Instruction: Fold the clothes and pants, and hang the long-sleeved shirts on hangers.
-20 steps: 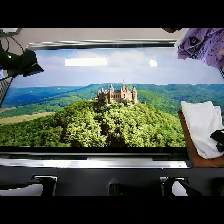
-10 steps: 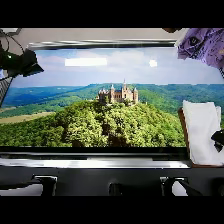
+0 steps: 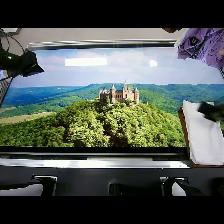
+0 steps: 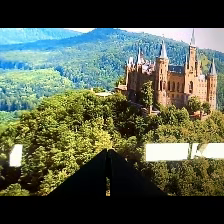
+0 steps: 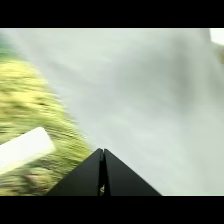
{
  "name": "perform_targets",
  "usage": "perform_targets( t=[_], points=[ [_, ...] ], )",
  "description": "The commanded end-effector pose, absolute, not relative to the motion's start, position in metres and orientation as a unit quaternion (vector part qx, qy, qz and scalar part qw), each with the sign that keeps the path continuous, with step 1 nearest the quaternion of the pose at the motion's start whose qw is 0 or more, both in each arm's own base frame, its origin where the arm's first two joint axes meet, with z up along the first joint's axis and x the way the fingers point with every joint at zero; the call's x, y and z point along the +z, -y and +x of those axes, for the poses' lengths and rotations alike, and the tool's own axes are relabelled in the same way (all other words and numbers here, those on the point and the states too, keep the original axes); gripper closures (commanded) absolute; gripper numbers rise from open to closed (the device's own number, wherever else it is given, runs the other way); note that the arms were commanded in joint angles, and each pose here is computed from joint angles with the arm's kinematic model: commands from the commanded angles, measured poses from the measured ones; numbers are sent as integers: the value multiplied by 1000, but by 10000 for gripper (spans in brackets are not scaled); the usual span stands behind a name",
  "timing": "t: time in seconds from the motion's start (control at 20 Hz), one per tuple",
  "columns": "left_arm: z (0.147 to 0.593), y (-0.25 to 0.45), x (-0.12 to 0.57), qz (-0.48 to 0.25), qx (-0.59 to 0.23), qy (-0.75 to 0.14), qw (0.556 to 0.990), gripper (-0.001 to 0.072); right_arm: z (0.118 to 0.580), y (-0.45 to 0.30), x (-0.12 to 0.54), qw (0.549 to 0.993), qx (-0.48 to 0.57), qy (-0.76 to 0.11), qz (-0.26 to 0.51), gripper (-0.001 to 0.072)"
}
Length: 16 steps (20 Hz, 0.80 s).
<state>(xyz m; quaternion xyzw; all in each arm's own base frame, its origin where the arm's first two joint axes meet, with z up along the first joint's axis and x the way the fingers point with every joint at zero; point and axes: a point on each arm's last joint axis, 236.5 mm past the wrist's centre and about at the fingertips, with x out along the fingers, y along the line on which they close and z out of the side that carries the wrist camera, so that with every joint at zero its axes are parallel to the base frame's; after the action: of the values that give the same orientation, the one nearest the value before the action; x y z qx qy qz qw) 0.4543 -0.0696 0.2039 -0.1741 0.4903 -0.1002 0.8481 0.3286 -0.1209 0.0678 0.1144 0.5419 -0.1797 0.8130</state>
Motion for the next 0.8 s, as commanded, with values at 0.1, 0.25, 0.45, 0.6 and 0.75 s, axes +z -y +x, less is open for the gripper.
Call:
perform_targets(
  t=[0.1, 0.25, 0.45, 0.6, 0.75],
  points=[
    [442, 58, 201, -58, -78, -488, 868, 695, 397, -66, 109, 891, 98, -442, 26, 675],
    [430, 54, 195, -29, -57, -464, 883, 695, 383, -133, 111, 883, 180, -433, -25, 675],
    [414, 50, 194, -15, -58, -430, 901, 694, 367, -173, 111, 872, 226, -431, -48, 675],
    [410, 44, 194, -5, -51, -433, 900, 690, 367, -174, 111, 872, 228, -430, -49, 675],
    [416, 45, 195, -5, -52, -426, 903, 690, 367, -174, 111, 872, 228, -431, -49, 675]
  ],
)
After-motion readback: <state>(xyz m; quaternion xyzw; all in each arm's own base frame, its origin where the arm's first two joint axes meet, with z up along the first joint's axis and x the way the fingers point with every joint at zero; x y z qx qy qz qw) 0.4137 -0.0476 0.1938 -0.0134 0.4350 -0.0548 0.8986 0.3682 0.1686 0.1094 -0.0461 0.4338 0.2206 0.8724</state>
